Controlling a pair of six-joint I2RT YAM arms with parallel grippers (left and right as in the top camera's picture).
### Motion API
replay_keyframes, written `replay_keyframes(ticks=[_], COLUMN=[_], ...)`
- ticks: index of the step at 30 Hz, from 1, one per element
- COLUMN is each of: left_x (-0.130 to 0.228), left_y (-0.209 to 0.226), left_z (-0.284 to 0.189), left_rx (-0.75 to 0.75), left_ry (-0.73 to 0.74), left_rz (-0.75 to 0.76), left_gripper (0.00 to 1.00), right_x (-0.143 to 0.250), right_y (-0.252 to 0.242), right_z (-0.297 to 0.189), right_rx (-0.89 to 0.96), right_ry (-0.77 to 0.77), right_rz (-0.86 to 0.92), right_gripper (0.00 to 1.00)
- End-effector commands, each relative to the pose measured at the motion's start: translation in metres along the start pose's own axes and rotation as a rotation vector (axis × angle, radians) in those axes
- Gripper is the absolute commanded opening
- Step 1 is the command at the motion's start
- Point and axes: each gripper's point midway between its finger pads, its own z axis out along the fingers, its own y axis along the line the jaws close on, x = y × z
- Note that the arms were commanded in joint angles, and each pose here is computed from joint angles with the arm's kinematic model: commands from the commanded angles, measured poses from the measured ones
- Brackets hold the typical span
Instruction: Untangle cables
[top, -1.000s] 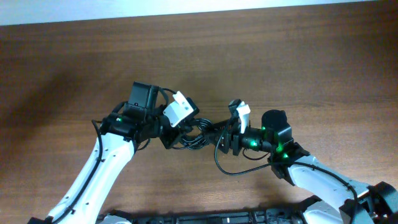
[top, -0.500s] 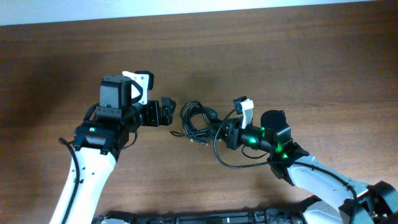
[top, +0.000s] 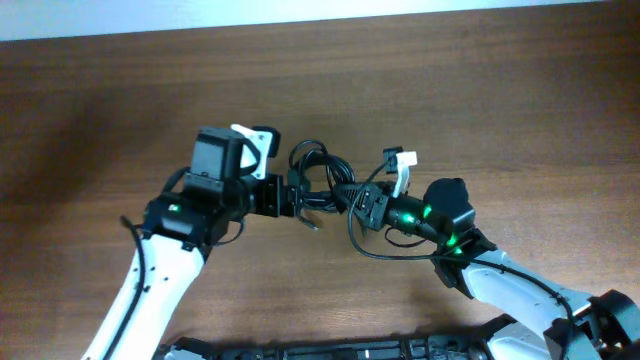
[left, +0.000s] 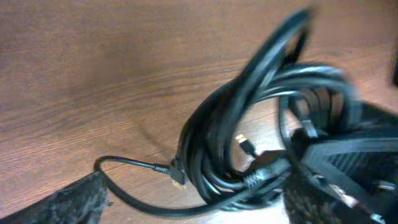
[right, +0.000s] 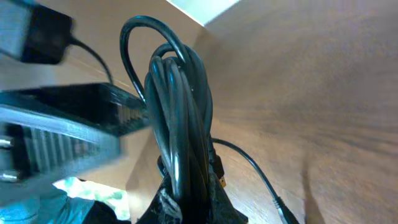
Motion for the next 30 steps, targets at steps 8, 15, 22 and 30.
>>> replay_keyframes(ticks=[8,15,22,30], left_x=[-0.007,-0.026,-0.025,-0.026], left_y=[0.013,0.058,0.059,0.059], left_z=[0.040,0.018,0.017,0.016], left_rx=[-0.031,-0.123,-0.127,-0.128], left_ry=[0.018,-0.065,-0.066,-0.066], left_rz=[0.000,-0.091,-0.096,-0.096], left_gripper=[0.17,0.00,0.00,0.00], right_x=[0.003,0.005,-0.020,-0.032], right_y=[0.019,-0.032,-0.007,0.000], right_z=[-0.001,-0.002,0.010,0.017], right_rx=[-0.088,0.154,0.104,0.172], right_ry=[0.036,0.013,0.021,0.150], right_rz=[-0.009,-0.243,-0.422,-0.499], right_gripper=[0.04,0.45,0.60,0.73])
